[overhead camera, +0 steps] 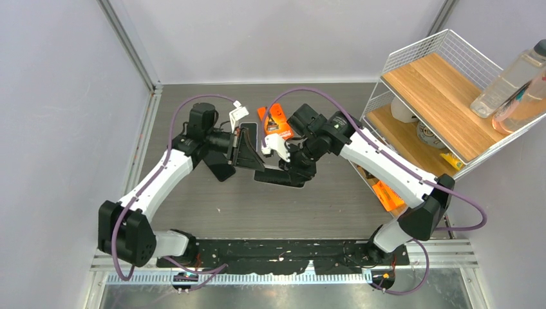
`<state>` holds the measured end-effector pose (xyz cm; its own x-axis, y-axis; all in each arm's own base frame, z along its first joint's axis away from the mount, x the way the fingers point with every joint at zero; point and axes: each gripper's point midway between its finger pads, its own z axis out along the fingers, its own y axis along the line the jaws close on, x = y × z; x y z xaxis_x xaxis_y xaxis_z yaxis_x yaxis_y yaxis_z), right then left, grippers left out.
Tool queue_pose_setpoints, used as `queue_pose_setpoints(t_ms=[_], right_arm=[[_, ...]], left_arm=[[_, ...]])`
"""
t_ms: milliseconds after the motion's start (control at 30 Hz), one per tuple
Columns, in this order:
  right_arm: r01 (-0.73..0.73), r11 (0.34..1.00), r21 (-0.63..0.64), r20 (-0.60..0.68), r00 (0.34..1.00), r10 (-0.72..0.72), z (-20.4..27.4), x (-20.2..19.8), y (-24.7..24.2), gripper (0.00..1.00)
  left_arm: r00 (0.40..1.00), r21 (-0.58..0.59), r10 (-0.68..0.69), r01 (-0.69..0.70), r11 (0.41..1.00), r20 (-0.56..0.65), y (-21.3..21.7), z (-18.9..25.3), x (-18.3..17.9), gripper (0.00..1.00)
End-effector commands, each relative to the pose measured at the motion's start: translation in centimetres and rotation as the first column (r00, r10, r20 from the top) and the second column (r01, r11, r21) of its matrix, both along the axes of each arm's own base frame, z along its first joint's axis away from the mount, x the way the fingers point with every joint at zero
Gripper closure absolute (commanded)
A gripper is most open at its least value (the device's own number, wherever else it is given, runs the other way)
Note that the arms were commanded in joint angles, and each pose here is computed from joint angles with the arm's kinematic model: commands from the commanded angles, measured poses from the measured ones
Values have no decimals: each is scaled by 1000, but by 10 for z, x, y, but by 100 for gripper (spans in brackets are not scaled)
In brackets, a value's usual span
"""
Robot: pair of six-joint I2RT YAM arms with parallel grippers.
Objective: Take the phone out of the phone case
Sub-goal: Remove the phone case from the phone.
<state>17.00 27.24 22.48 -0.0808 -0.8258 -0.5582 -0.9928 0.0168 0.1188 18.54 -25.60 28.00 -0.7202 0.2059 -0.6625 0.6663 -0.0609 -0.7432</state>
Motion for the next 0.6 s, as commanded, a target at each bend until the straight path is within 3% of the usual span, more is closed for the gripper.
queue_pose_setpoints(t_ms=[0, 567], right_arm=[[-128, 977, 173, 180, 979, 97, 38, -1, 34, 95], [-164, 979, 122, 263, 956, 127, 35, -8, 34, 95]], left_arm=[[998, -2, 14, -14, 1000, -61, -5, 2, 14, 100], [991, 19, 21, -19, 1000, -129, -12, -14, 38, 100]])
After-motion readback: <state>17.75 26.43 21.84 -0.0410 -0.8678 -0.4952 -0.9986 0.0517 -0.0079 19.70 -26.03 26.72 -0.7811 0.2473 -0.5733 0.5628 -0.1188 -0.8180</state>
